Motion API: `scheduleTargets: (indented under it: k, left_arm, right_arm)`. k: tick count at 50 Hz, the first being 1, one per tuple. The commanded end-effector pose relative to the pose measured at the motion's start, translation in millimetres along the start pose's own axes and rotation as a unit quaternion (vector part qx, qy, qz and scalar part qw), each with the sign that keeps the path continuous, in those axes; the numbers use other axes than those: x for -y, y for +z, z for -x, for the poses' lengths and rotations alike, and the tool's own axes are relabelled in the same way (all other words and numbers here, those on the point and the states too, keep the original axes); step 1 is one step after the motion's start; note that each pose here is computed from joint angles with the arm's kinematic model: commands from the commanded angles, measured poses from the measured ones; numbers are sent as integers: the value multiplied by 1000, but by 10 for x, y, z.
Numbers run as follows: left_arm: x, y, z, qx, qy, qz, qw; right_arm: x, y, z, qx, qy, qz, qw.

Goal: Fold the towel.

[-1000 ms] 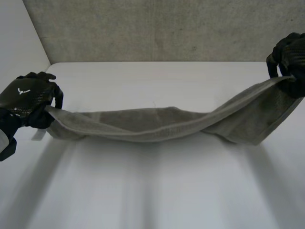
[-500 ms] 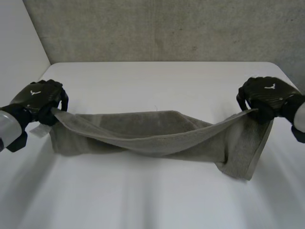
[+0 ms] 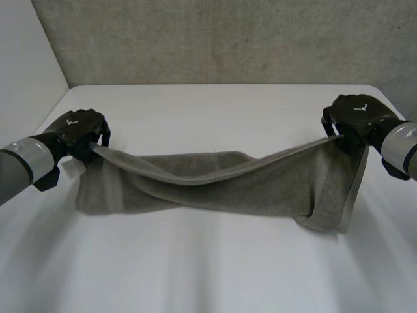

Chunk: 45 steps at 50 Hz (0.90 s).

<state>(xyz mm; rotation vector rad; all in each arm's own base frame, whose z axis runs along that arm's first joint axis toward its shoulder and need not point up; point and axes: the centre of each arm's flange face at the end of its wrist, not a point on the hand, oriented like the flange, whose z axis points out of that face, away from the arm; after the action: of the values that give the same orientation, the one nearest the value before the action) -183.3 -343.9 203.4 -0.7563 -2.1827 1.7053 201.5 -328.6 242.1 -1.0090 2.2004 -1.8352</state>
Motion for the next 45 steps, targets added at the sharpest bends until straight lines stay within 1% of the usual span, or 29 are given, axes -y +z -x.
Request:
scheduleTargets:
  k: [1,5,6,7,8,9,10,11,12,13,14,15,16,18,20,22,24,27,28,29,30,31,32,34,35,36,37,39,45]
  left_arm:
    - [88,250,19,9,21,-32,999]
    - [321,415,84,48,38,-63,996]
    - [512,448,104,71,45,-88,993]
    - [731,449,84,84,52,-118,988]
    - [733,449,84,84,52,-118,988]
    - [990,408,24,89,58,-154,982]
    - [1317,268,-21,91,64,-201,973]
    - [1320,267,-21,91,64,-202,973]
    - [1657,48,-47,95,65,-253,961]
    - [1918,-168,-67,98,63,-300,947]
    - [1920,-170,-67,98,63,-300,947]
    - [2081,-324,-78,97,53,-341,933]
    - [2082,-326,-78,97,53,-342,933]
    - [2048,-348,-65,89,26,-371,924]
    - [1971,-314,-23,92,22,-372,923]
    - [1874,-283,31,99,21,-366,925]
    - [1613,-231,143,114,12,-330,937]
    - [1467,-207,170,118,9,-310,943]
    - [1320,-183,175,118,6,-289,950]
    - [1155,-163,162,112,5,-266,957]
    - [1154,-163,162,112,5,-266,958]
    - [1000,-154,137,102,7,-244,964]
    - [838,-149,105,89,7,-222,971]
    - [688,-149,58,75,10,-202,977]
    - [687,-149,57,75,10,-201,977]
    - [540,-158,4,64,11,-181,981]
    - [414,-175,-56,53,12,-163,985]
    - [304,-190,-104,47,15,-148,988]
    - [49,-296,-228,38,10,-105,994]
  right_arm:
    - [96,229,-46,-6,-11,-21,1000]
    - [381,380,-171,-43,-26,-62,997]
    - [629,381,-283,-74,-29,-98,992]
    - [631,381,-284,-74,-29,-98,992]
    - [962,326,-417,-105,-25,-151,983]
    - [1324,196,-543,-129,-10,-215,968]
    - [1328,194,-545,-129,-10,-215,968]
    - [1674,-6,-642,-143,8,-281,949]
    - [1856,-149,-721,-148,28,-323,934]
    - [1857,-151,-722,-148,29,-323,934]
    - [1945,-232,-731,-140,48,-348,926]
    - [1946,-233,-731,-140,48,-348,926]
    - [1921,-233,-723,-128,62,-352,925]
    - [1825,-196,-692,-116,68,-340,931]
    - [1612,-150,-590,-93,74,-310,943]
    - [1510,-154,-546,-87,74,-295,949]
    - [1398,-144,-500,-82,71,-280,954]
    - [1187,-125,-396,-70,54,-258,962]
    - [1079,-134,-364,-64,46,-248,965]
    - [1078,-134,-363,-64,46,-248,965]
    - [958,-144,-347,-59,40,-237,969]
    - [813,-142,-320,-48,40,-218,974]
    - [811,-142,-319,-48,40,-218,974]
    - [492,-129,-248,-25,50,-179,982]
    - [491,-129,-247,-25,50,-179,982]
    - [339,-132,-195,-14,58,-159,985]
    - [338,-132,-194,-14,58,-159,985]
    - [91,-159,-131,-5,69,-126,990]
    - [-157,-221,-20,9,72,-90,993]
